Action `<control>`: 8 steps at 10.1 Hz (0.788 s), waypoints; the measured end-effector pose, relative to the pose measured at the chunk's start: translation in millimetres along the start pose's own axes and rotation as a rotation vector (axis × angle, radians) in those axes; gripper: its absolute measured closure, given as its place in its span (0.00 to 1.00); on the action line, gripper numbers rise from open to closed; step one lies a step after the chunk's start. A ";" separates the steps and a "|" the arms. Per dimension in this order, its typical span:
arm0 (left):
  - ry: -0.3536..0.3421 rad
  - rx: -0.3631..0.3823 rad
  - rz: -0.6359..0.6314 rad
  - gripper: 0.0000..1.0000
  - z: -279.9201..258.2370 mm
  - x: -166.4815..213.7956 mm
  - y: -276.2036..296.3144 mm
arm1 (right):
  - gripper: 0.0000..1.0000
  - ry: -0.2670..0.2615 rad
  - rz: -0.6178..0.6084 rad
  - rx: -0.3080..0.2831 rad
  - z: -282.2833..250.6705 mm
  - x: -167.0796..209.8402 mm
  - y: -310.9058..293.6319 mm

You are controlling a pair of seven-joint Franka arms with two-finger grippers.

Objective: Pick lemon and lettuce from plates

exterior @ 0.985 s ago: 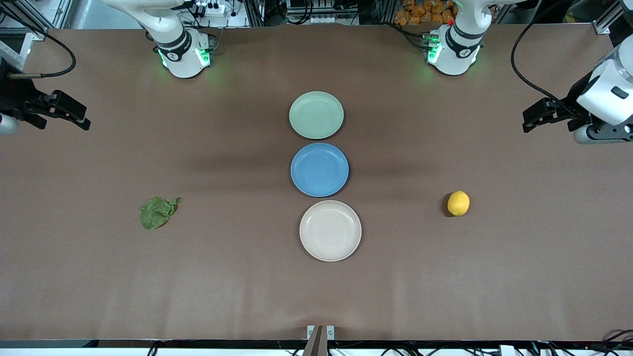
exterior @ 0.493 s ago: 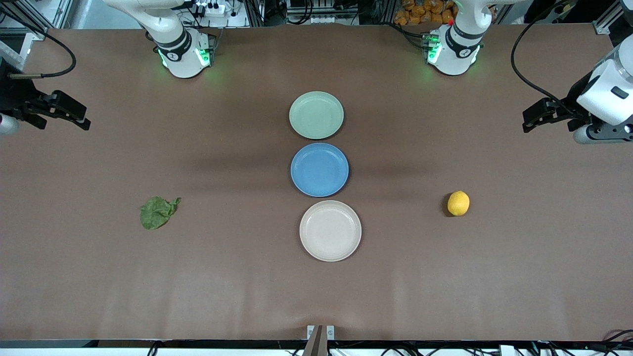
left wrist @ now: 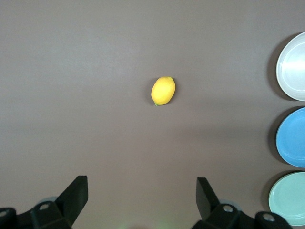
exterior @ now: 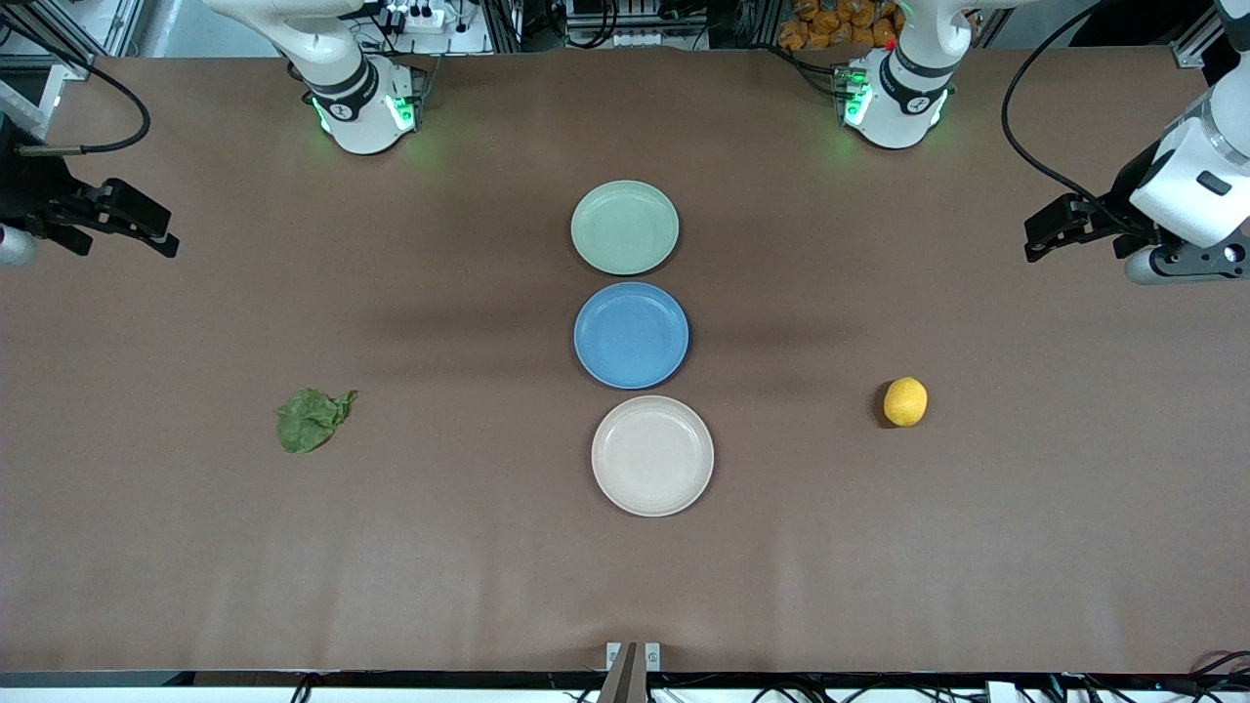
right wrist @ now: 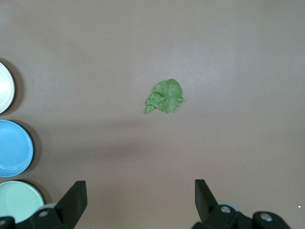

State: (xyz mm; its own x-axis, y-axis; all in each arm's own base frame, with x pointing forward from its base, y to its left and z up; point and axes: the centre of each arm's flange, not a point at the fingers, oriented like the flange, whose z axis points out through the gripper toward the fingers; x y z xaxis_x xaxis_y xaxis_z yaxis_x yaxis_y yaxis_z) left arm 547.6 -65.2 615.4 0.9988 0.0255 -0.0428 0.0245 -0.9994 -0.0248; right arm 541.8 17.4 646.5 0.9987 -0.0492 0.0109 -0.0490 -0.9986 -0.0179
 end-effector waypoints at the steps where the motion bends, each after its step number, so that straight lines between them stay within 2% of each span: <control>1: 0.000 0.000 0.000 0.00 0.0 0.0 0.0 | 0.00 0.003 0.000 0.000 -1.6 0.0 0.0; 8: 0.000 0.000 0.000 0.00 0.0 0.0 0.1 | 0.00 0.013 0.000 0.001 -6.1 0.1 -0.1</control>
State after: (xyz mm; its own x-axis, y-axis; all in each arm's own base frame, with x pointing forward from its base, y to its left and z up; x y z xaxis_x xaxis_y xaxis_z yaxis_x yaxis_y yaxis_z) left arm 547.6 -65.3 615.4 0.9988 0.0254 -0.0428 0.0243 -0.9994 -0.0248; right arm 541.9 17.4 652.6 0.9985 -0.0492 0.0239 -0.0488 -0.9986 -0.0189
